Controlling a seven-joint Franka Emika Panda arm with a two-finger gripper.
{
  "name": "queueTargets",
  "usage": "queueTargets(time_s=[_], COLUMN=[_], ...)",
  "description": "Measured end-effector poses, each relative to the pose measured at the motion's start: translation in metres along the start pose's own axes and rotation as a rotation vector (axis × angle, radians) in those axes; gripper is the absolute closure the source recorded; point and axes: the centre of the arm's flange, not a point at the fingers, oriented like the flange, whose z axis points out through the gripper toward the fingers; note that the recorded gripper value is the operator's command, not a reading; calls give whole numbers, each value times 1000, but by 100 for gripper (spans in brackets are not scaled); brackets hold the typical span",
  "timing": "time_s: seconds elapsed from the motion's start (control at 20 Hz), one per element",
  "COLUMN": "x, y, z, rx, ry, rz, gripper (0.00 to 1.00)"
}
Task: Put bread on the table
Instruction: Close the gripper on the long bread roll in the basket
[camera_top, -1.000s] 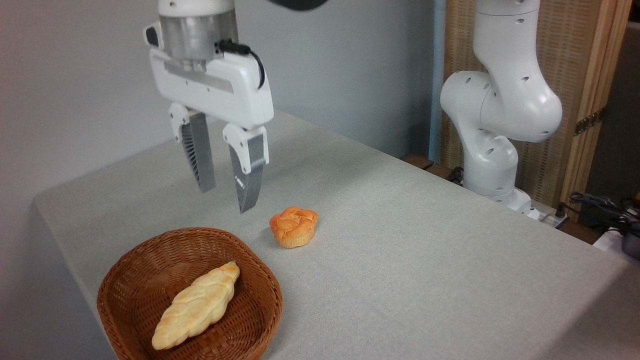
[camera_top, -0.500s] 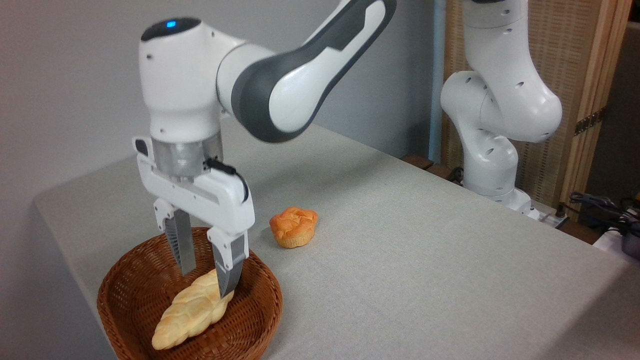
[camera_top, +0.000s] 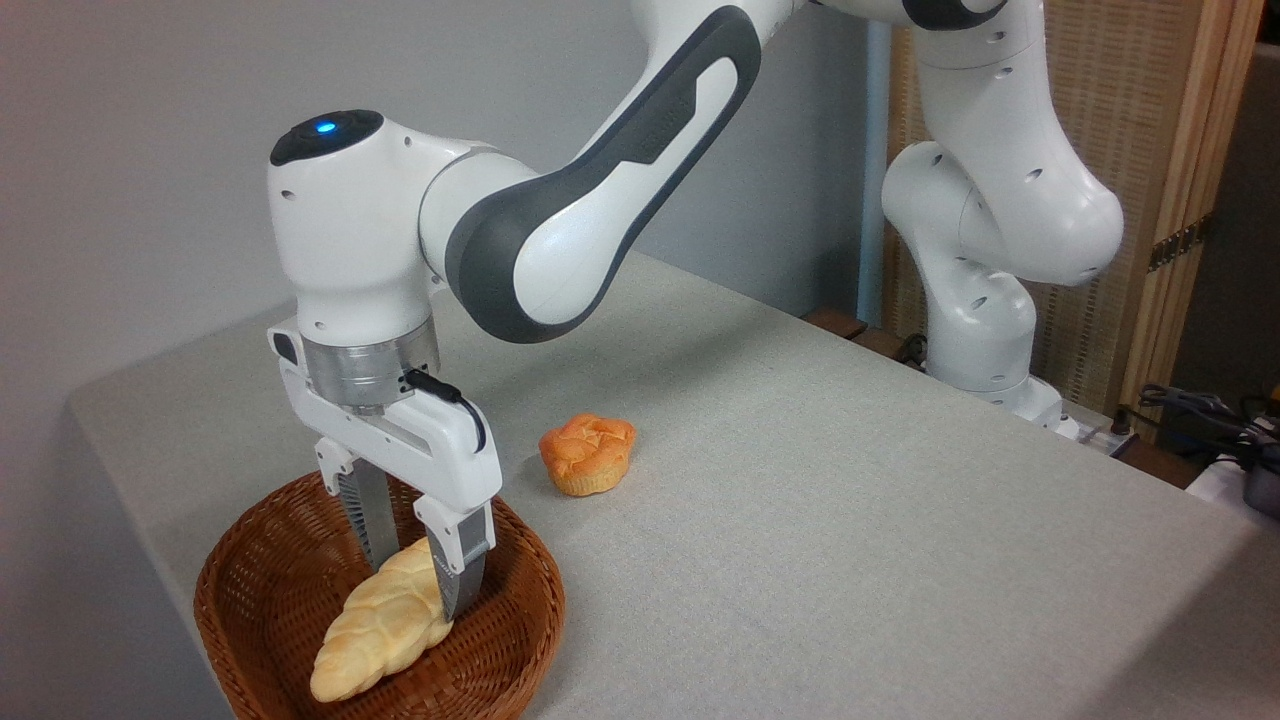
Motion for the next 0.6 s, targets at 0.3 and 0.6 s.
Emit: queueTargets(time_s=[0.3, 0.6], x=[0, 0], y=[0, 0], z=[-1, -2], rx=[1, 2], ry=[1, 2], rz=[0, 2], gripper=[81, 83])
